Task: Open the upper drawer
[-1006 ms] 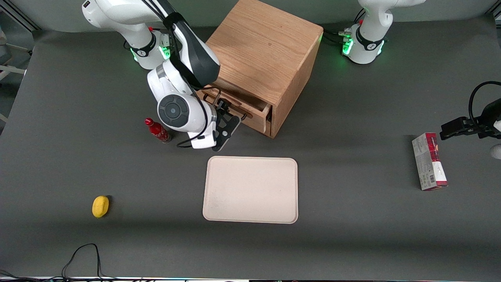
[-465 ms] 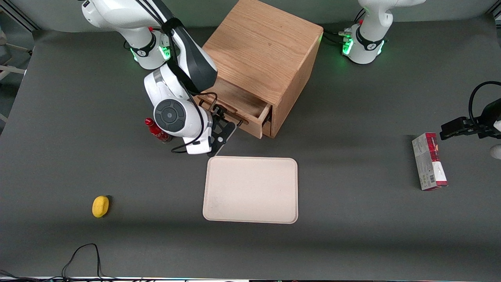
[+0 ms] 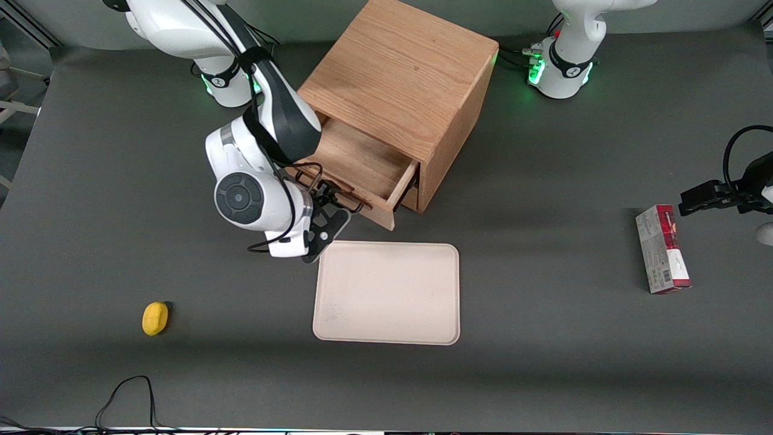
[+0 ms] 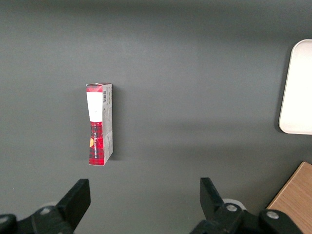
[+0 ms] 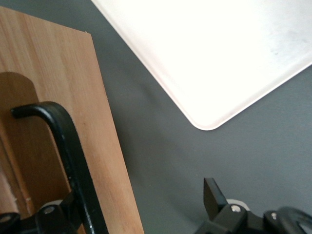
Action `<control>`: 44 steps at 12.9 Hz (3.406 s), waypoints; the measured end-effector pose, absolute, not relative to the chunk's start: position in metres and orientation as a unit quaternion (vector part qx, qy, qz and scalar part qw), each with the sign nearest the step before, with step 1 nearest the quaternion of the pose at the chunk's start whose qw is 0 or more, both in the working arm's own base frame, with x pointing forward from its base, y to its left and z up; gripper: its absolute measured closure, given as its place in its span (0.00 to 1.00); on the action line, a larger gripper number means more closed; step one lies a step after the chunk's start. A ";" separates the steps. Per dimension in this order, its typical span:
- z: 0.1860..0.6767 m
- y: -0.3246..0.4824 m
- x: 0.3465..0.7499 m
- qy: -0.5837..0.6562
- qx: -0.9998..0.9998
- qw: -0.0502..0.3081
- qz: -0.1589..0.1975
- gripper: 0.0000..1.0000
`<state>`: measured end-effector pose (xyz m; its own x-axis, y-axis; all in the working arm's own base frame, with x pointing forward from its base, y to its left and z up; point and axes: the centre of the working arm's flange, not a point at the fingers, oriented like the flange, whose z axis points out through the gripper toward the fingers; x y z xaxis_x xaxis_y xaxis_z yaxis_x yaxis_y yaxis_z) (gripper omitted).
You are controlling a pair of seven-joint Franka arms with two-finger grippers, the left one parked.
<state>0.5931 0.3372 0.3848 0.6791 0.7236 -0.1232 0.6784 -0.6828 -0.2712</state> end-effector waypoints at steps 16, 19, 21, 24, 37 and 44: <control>0.388 0.289 0.643 -0.356 -0.926 0.095 0.084 0.00; 0.383 0.280 0.655 -0.349 -0.929 0.094 0.081 0.00; 0.382 0.273 0.661 -0.343 -0.931 0.093 0.078 0.00; 0.380 0.264 0.670 -0.338 -0.934 0.092 0.074 0.00; 0.395 0.251 0.684 -0.334 -0.937 0.092 0.053 0.00; 0.385 0.239 0.691 -0.336 -0.936 0.093 0.053 0.00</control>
<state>0.6906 0.2387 0.3854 0.7689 0.6383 -0.0368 0.6187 -0.7574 -0.2089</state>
